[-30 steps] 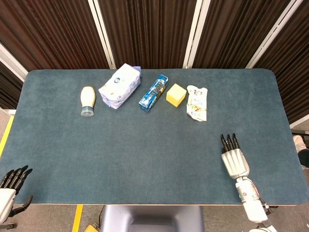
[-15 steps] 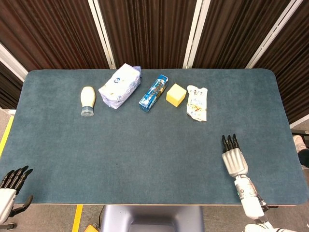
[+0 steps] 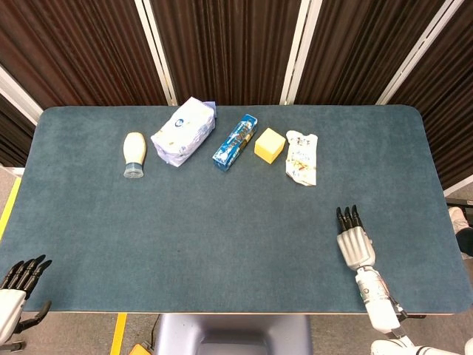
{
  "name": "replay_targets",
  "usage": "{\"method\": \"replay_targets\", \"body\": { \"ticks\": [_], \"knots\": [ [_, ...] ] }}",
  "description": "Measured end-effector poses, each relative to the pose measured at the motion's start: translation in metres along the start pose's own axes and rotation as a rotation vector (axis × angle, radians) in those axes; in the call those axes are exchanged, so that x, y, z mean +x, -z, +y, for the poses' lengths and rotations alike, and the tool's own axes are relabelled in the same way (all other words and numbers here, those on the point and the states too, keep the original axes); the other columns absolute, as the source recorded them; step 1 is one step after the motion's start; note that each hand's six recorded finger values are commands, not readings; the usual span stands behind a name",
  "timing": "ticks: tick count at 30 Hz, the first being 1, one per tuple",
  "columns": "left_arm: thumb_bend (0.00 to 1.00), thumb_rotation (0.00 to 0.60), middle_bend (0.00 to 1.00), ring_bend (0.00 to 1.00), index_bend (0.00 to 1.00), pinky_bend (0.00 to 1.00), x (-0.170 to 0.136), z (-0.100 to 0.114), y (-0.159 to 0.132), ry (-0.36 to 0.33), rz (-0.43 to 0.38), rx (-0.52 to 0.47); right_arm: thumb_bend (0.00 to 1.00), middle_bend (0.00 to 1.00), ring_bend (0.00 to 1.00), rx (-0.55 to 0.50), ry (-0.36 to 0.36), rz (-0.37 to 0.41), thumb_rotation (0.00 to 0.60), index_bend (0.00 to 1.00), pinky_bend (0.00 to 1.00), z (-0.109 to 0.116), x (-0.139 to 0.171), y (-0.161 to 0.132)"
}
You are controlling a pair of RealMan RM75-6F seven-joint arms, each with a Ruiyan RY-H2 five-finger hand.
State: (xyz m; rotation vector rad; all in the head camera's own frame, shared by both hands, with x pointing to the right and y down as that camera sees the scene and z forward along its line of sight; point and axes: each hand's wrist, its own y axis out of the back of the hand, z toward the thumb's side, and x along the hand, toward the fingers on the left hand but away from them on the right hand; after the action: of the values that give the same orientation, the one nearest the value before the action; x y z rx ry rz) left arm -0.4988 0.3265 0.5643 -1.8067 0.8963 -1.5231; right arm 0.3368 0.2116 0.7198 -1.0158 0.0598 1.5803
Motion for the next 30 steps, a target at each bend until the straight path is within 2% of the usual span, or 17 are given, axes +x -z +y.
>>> {"method": "replay_targets", "body": {
  "ticks": [14,30],
  "knots": [
    [0.39,0.600,0.00,0.00,0.00,0.04,0.0001,0.0002,0.0005,0.002,-0.002,-0.006,0.43,0.08,0.00,0.035,-0.010,0.006,0.600,0.51,0.00,-0.0111,0.0012,-0.0038],
    [0.39,0.600,0.00,0.00,0.00,0.04,0.0004,-0.0003,0.0012,0.003,0.005,-0.002,0.43,0.08,0.00,0.027,-0.005,-0.005,0.600,0.57,0.00,-0.0110,-0.0017,-0.0029]
  ]
}}
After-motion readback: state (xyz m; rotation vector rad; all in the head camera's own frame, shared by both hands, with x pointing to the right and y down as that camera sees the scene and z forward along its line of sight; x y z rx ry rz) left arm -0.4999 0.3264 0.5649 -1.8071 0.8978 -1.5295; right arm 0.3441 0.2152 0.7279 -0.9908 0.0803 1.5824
